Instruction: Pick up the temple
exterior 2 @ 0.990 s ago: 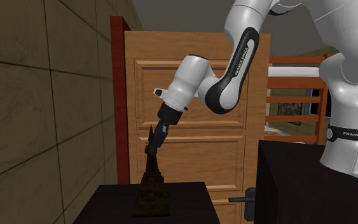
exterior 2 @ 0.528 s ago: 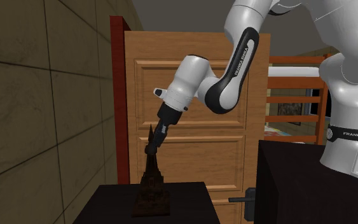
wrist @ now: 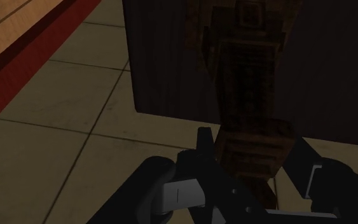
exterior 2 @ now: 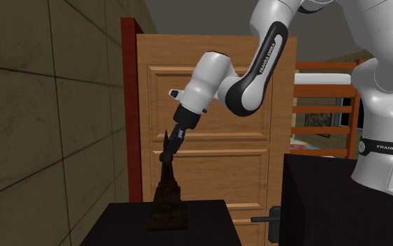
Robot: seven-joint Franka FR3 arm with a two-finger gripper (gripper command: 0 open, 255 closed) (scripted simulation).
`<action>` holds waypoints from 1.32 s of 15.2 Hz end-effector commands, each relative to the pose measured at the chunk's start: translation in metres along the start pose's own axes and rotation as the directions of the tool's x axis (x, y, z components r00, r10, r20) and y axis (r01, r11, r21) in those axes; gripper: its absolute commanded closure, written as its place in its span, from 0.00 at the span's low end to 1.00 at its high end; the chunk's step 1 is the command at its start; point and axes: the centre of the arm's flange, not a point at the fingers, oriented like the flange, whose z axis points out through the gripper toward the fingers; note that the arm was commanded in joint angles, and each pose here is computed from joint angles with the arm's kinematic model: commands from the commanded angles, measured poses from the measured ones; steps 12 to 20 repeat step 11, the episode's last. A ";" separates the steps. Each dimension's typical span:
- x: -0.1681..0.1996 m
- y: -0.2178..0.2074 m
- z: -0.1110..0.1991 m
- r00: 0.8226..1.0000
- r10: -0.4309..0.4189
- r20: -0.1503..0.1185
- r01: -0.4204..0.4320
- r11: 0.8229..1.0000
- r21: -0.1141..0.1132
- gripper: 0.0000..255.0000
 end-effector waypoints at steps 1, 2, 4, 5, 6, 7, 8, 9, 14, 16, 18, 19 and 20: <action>0.006 0.001 -0.010 1.000 0.000 -0.001 0.000 1.000 0.000 1.00; 0.009 0.001 -0.015 1.000 0.000 -0.001 0.000 1.000 0.000 1.00; 0.013 0.002 -0.024 1.000 0.000 -0.001 0.000 1.000 0.000 1.00; 0.016 0.003 -0.029 1.000 0.000 -0.001 0.000 1.000 0.000 1.00; 0.018 0.003 -0.033 1.000 0.000 -0.001 0.000 1.000 0.000 1.00; 0.020 0.004 -0.038 1.000 0.000 -0.001 0.000 1.000 0.000 1.00; 0.023 0.005 -0.043 1.000 0.000 -0.001 0.000 1.000 0.000 1.00; 0.025 0.005 -0.047 1.000 0.000 -0.001 0.000 1.000 0.000 1.00; 0.026 0.005 -0.048 1.000 0.000 -0.001 0.000 1.000 0.000 1.00; 0.026 0.005 -0.048 1.000 0.000 -0.001 0.000 1.000 0.000 1.00; 0.026 0.005 -0.048 1.000 0.000 -0.001 0.000 1.000 0.000 1.00; 0.026 0.005 -0.048 1.000 0.000 -0.001 0.000 1.000 0.000 1.00; 0.026 0.005 -0.048 1.000 0.000 -0.001 0.000 1.000 0.000 1.00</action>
